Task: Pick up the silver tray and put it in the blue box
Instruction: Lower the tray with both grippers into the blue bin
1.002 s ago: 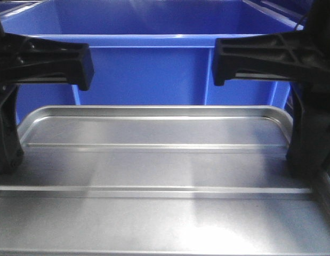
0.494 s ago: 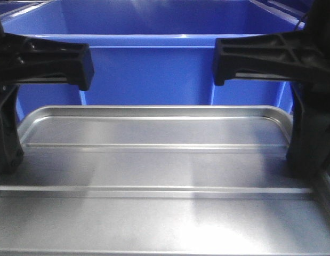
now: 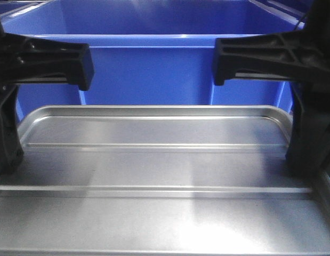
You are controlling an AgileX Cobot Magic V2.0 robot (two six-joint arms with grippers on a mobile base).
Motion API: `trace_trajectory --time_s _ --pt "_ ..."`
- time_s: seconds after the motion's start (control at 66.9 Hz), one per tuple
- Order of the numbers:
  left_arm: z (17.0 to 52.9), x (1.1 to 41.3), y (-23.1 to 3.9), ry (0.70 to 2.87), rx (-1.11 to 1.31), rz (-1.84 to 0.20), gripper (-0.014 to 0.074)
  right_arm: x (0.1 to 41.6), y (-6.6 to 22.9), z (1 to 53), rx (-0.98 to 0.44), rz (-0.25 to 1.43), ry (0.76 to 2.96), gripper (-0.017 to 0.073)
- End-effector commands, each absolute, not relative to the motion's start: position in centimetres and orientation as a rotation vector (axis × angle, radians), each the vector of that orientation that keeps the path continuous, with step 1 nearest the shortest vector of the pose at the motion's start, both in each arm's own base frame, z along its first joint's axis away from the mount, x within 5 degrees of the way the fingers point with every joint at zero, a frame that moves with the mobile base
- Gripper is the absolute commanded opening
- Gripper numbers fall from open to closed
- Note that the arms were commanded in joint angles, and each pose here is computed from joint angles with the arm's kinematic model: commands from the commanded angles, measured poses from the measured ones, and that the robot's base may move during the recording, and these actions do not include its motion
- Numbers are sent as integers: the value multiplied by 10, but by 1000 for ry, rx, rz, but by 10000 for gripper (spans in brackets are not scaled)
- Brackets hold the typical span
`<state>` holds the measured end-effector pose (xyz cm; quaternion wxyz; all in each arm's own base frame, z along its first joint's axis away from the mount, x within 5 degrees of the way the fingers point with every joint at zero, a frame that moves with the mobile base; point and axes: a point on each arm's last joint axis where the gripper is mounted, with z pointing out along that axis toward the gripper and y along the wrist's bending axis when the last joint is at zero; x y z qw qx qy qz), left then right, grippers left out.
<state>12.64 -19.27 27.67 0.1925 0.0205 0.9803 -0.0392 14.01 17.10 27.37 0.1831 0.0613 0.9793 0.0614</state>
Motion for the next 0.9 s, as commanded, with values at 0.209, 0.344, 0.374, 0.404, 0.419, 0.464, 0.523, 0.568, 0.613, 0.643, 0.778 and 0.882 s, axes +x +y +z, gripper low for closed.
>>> trace_trajectory --time_s 0.209,0.344,0.374,0.404,0.419,0.464,0.523,0.568,0.613,0.643,0.778,0.882 --pt "298 130 -201 2639 155 -270 -100 146 176 295 88 323 2643 57" --pt "318 144 -199 2585 139 -299 -100 151 181 316 -5 353 2568 57" --pt "322 147 -199 2571 155 -299 -100 153 181 321 -15 352 2544 57" --pt "328 151 -197 2555 160 -303 -100 156 181 328 -16 361 2516 57" --pt "332 154 -196 2543 153 -308 -100 157 181 331 -14 363 2503 57" --pt "343 163 -193 2507 153 -318 -100 162 180 342 3 379 2465 57" --pt "357 173 -189 2460 161 -329 -100 168 178 354 26 405 2426 57" --pt "366 179 -187 2423 179 -336 -100 173 176 362 35 418 2398 57" --pt "378 187 -185 2385 177 -346 -100 180 175 372 26 428 2361 57" --pt "383 190 -184 2368 189 -354 -100 184 173 376 26 427 2345 57" --pt "407 210 -185 2303 220 -373 -100 209 172 401 23 411 2269 57" --pt "422 232 -192 2227 220 -390 -100 235 178 422 -1 388 2203 57"
